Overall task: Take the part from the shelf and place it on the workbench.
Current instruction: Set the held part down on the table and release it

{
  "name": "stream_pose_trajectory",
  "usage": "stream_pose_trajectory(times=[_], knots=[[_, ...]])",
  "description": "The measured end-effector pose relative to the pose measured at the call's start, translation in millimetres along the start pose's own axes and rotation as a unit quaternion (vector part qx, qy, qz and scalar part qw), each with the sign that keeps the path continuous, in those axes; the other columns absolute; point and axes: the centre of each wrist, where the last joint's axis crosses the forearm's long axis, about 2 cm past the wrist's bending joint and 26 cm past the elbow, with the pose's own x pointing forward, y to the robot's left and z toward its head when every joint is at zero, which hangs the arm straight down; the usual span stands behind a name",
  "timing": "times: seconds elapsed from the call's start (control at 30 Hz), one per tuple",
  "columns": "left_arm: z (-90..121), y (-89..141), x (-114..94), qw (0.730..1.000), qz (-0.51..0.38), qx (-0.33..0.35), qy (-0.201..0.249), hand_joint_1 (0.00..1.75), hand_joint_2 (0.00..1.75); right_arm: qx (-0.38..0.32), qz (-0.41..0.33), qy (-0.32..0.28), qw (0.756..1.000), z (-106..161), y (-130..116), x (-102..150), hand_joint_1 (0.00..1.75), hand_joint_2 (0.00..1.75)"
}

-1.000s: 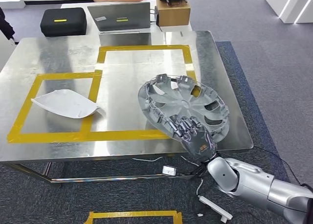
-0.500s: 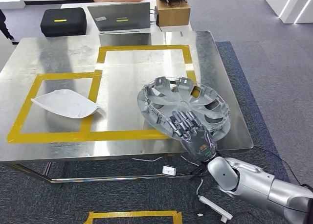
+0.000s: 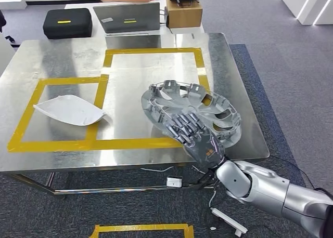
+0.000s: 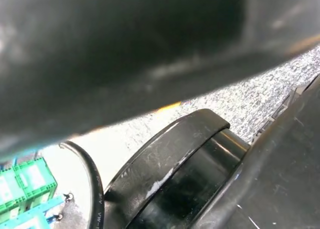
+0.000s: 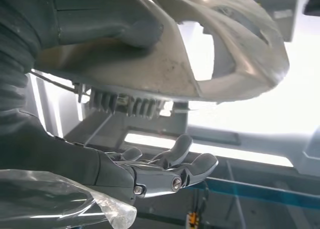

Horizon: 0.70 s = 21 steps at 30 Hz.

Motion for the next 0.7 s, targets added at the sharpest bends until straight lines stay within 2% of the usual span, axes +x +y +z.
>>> stream_pose_trajectory(times=[0.33,0.7], knots=[[0.2,1.5,2.9,1.0,-0.017,-0.002,0.004,0.0,0.0,-0.055,-0.015,-0.055,0.997,-34.4,-15.7,4.2,0.0,1.75],[0.5,3.0,5.5,1.0,-0.028,-0.002,0.008,0.0,0.0,-0.101,-0.036,-0.073,0.991,-63.3,-30.6,15.5,0.0,1.75]])
